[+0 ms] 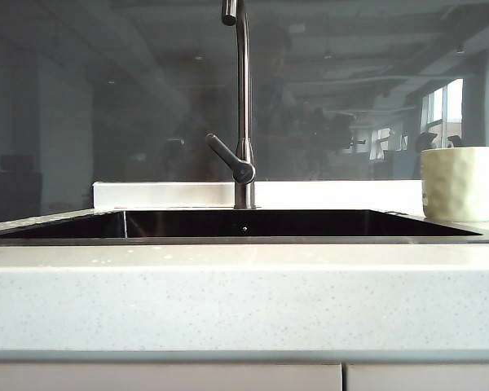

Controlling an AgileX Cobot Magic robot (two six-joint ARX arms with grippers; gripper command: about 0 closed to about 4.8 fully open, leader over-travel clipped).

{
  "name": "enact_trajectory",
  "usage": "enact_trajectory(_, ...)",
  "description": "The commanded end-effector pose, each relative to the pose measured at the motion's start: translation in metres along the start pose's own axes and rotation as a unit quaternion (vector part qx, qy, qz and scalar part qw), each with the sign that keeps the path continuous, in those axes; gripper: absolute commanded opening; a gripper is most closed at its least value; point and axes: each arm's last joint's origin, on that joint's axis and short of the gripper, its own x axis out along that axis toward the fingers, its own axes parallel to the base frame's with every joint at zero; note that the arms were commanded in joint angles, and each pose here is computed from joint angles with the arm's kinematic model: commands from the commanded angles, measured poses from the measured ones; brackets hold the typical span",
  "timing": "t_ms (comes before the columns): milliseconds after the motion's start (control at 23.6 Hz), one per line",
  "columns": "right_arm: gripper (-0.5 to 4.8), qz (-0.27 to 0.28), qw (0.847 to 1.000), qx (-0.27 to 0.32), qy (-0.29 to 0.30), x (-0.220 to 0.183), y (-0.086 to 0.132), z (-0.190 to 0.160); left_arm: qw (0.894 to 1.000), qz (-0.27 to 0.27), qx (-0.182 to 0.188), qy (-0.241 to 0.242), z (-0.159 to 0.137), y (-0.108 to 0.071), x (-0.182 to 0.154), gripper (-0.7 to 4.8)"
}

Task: Pick up the mug next to the sink, go to the faucet to get some water, pour the water into the sink, and finally put the mug back to its place.

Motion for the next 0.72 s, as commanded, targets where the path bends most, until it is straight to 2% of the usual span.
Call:
enact_trajectory(42,-0.09,-0.016,1.000,-0.004,0.015,-0.021,-0.001,0.002,1.000,-0.001,-0.003,-0.007,0.002,0.000,0.000,-0.03)
enact_trajectory(170,-0.09,-0.043,0.998,-0.044,-0.019,-0.044,-0.003,-0.015,1.000,-0.002,-0.003,-0.007,0.002,0.000,0.000,-0.03)
enact_trajectory(297,-0.09,-0.075,0.996,-0.046,-0.033,-0.058,-0.007,-0.043,1.000,-0.002,-0.003,-0.007,0.002,0.000,0.000,-0.03)
enact_trajectory(424,-0.09,-0.082,0.995,-0.047,-0.038,-0.069,-0.009,-0.065,1.000,-0.002,-0.003,-0.007,0.002,0.000,0.000,-0.03)
enact_trajectory(721,-0.09,-0.085,0.991,-0.092,-0.046,-0.083,-0.008,-0.073,1.000,-0.001,-0.003,-0.007,0.002,0.000,0.000,-0.03)
